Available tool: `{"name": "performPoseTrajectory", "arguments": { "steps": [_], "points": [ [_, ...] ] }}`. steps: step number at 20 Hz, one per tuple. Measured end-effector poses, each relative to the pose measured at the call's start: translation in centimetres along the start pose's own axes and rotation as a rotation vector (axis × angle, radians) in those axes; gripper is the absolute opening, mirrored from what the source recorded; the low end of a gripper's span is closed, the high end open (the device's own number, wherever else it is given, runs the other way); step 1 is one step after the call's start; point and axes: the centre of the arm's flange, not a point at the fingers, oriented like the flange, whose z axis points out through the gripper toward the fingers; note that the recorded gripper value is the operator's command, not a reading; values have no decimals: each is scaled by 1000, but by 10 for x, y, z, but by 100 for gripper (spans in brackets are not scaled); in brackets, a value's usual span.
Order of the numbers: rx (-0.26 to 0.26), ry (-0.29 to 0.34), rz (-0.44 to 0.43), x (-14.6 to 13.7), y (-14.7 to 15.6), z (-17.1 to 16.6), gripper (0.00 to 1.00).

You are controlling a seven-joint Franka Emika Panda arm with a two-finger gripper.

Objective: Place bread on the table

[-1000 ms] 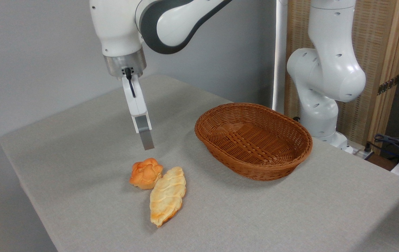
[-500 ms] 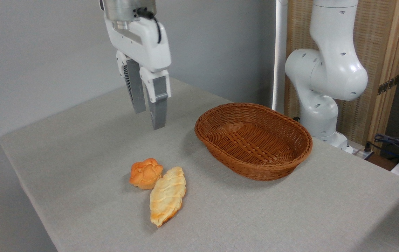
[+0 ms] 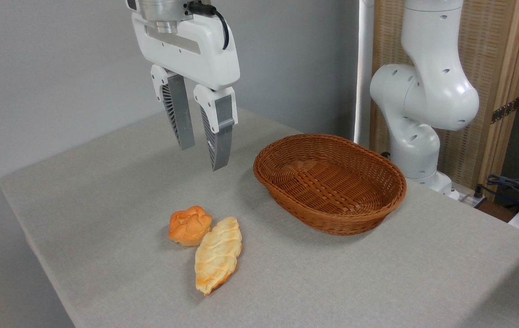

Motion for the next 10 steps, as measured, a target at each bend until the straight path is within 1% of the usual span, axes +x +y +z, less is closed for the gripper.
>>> {"name": "performPoseTrajectory", "arguments": {
  "steps": [3,6,10],
  "points": [
    [-4,-5,-2,0,0,1,100],
    [-37,-18,-15,-4,1,4,100],
    [-53,-7,-18,-4,1,4,100]
  ]
}}
